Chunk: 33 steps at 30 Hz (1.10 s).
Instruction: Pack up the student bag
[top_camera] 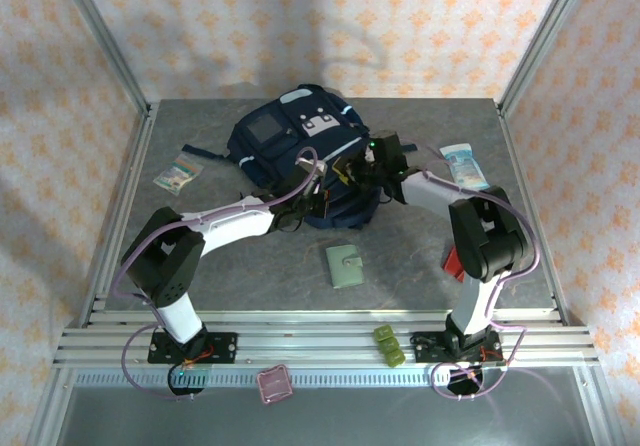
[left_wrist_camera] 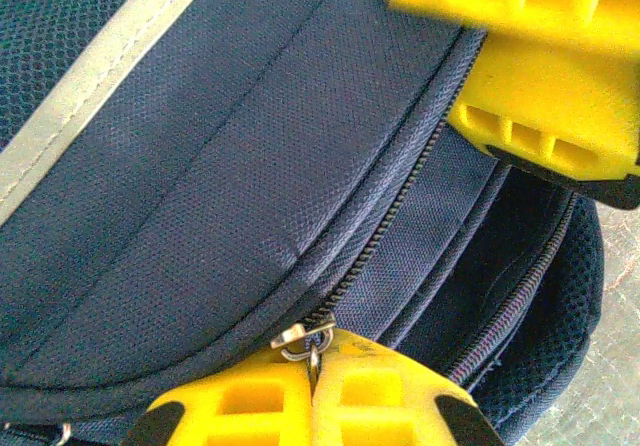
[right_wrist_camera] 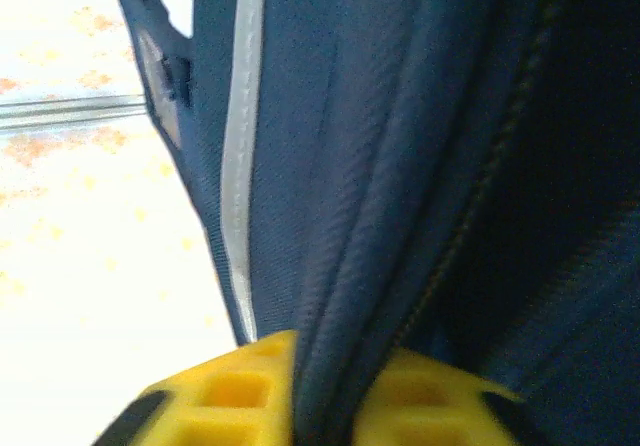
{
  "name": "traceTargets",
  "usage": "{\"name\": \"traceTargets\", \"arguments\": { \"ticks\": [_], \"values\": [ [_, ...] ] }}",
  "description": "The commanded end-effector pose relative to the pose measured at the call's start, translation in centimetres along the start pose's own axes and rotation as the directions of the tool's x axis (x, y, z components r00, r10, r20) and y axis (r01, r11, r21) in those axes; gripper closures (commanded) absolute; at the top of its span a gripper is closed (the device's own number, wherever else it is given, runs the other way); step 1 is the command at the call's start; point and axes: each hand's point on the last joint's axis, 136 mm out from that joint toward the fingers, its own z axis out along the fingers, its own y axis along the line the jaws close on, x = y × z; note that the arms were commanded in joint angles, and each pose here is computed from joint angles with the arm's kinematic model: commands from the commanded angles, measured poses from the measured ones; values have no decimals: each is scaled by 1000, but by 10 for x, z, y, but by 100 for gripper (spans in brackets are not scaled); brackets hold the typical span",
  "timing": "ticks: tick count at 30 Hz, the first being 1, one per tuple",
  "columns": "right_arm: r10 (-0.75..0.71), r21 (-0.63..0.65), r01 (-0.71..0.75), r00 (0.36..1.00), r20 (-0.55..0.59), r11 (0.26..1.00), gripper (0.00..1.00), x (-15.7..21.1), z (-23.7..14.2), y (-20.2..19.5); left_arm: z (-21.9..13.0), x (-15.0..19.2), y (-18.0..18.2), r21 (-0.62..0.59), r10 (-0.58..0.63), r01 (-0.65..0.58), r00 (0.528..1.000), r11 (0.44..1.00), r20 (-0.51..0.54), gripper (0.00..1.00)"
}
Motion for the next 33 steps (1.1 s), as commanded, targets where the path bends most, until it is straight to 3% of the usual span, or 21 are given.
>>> {"name": "traceTargets", "arguments": {
  "ticks": [1,6,14,17,21,25,27,29,33],
  "values": [
    [-16,-59,15,1000,-18,998,100,1,6,18,-2,-3,6,-26,-22,23,1000,999,21,100],
    [-17,-41,17,1000,5,999,100,-7,5,16,-12,5,35,-101,-47,49,999,994,22,100],
    [6,-44,-3,998,69,999,100,-26,-12,14,-42,6,138,-302,-164,183,983,936,85,99],
    [5,-54,-2,998,67,999,100,-26,-11,17,-52,5,167,-381,-197,229,973,896,121,79],
    [-7,-69,11,999,52,998,100,-25,-9,25,-48,0,156,-337,-187,211,977,917,104,64],
    [-42,-101,45,998,36,994,100,-22,-11,43,-56,-12,123,-274,-108,143,984,951,138,56],
    [-64,-115,67,998,29,991,84,-20,-13,52,-61,-20,102,-229,-62,99,984,968,165,53],
    [-86,-124,89,996,27,988,75,-18,-16,60,-66,-27,81,-182,-16,51,982,982,190,49],
    [-119,-168,123,992,31,978,70,-14,-25,77,-68,-37,47,-106,65,-42,974,993,215,45]
  ]
}}
